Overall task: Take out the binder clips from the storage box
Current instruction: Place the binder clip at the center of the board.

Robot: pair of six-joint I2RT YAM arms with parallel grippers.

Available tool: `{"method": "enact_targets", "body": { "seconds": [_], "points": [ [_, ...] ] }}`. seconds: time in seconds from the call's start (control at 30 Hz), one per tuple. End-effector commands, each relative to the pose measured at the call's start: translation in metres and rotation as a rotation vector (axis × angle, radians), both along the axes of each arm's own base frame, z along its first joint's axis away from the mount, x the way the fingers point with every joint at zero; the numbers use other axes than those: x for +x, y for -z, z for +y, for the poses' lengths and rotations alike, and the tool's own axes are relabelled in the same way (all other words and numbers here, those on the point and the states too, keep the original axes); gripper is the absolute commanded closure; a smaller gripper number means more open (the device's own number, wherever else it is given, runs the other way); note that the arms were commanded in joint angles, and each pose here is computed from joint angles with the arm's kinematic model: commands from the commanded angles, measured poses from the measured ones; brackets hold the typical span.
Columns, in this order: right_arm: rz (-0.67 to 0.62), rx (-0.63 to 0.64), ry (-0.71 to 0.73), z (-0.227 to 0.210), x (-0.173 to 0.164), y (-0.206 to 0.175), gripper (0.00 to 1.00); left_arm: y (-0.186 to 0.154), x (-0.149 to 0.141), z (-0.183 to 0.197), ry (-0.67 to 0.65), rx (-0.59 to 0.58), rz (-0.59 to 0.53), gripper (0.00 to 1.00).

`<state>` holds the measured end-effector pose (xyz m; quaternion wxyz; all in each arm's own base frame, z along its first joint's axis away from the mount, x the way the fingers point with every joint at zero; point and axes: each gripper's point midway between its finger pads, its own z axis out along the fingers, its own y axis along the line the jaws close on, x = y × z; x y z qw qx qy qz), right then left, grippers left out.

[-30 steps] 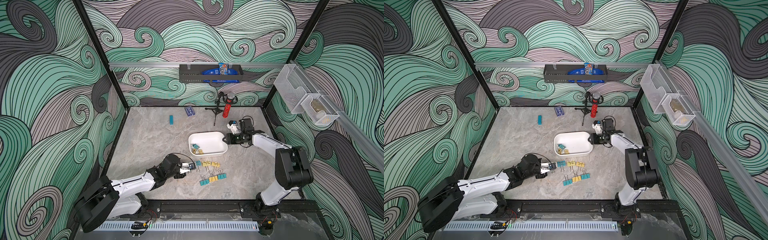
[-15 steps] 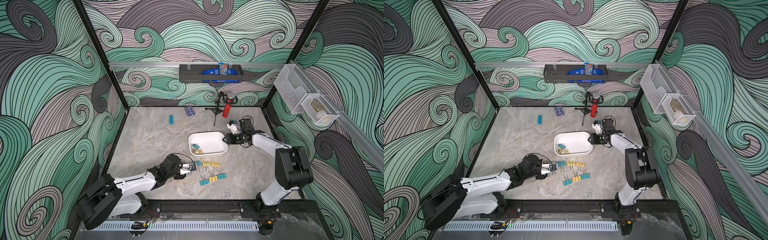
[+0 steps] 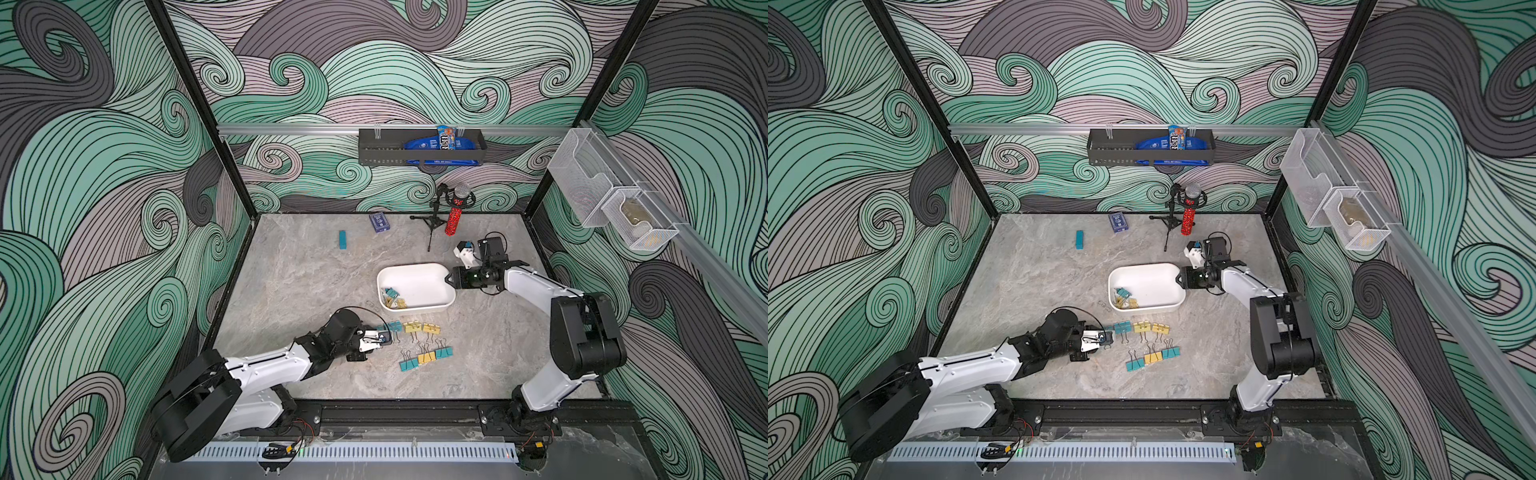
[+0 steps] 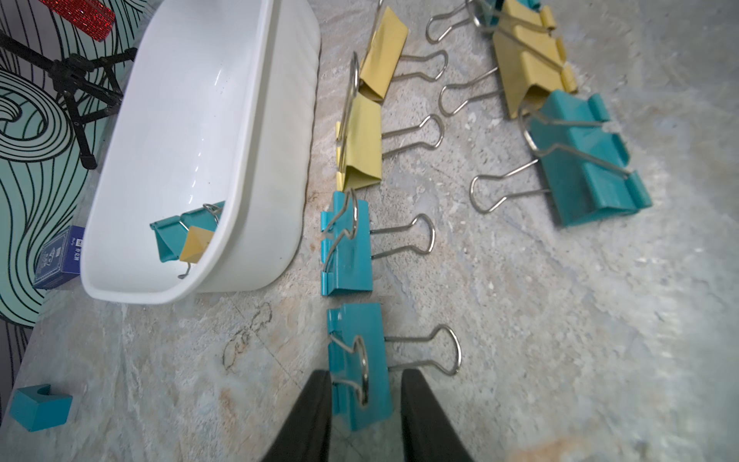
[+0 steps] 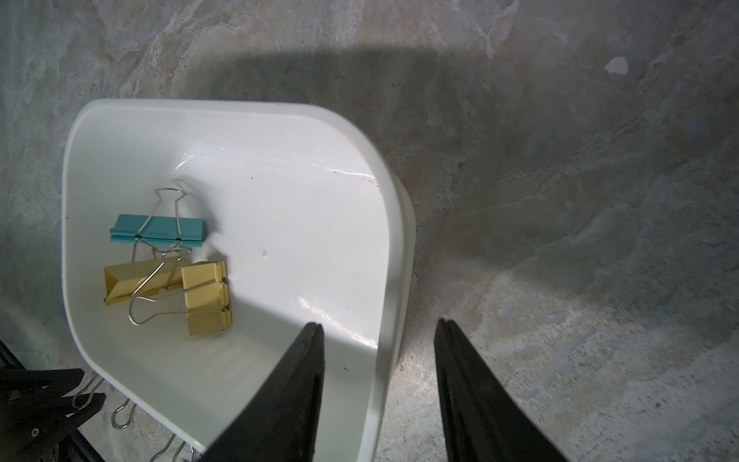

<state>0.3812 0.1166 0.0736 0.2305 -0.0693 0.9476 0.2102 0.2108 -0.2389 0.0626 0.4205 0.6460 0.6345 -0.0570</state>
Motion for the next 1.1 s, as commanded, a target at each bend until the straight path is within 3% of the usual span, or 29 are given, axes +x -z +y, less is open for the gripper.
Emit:
{"method": "enact_targets", "body": {
  "seconds": [0.0, 0.03, 0.07, 0.1, 0.33, 0.57, 0.63, 0.7, 0.9, 0.97, 1.07],
  "points": [
    [-0.014, 0.008, -0.006, 0.004, 0.004, -0.004, 0.53, -0.032, 0.000, -0.016, 0.045, -0.069, -0.008, 0.65],
    [-0.015, 0.008, -0.006, 0.004, 0.004, -0.004, 0.53, -0.037, -0.001, -0.018, 0.056, -0.077, -0.007, 0.52],
    [-0.017, 0.008, -0.003, 0.003, 0.005, -0.005, 0.53, -0.041, -0.002, -0.020, 0.069, -0.082, -0.005, 0.05],
    [-0.018, 0.007, -0.005, 0.004, 0.005, -0.005, 0.53, -0.044, -0.002, -0.021, 0.076, -0.086, -0.007, 0.01],
    [-0.020, 0.009, -0.005, 0.004, 0.005, -0.006, 0.53, -0.078, 0.008, -0.023, 0.038, -0.168, -0.086, 0.01],
    [-0.019, 0.011, -0.005, 0.004, 0.005, -0.006, 0.53, -0.164, 0.034, -0.017, -0.127, -0.437, -0.291, 0.01],
    [-0.021, 0.012, -0.009, 0.005, 0.005, -0.007, 0.53, -0.181, 0.043, -0.017, -0.178, -0.515, -0.296, 0.01],
    [-0.023, 0.013, -0.010, 0.005, 0.006, -0.007, 0.53, -0.182, 0.051, -0.025, -0.196, -0.510, -0.239, 0.01],
    [-0.025, 0.013, -0.017, 0.007, 0.004, -0.008, 0.53, -0.129, 0.077, -0.067, -0.192, -0.283, 0.065, 0.02],
    [-0.031, 0.014, -0.019, 0.008, 0.004, -0.010, 0.53, -0.120, 0.085, -0.074, -0.204, -0.250, 0.118, 0.02],
    [-0.034, 0.013, -0.022, 0.009, 0.003, -0.011, 0.53, -0.101, 0.092, -0.081, -0.210, -0.205, 0.159, 0.10]
  ]
}}
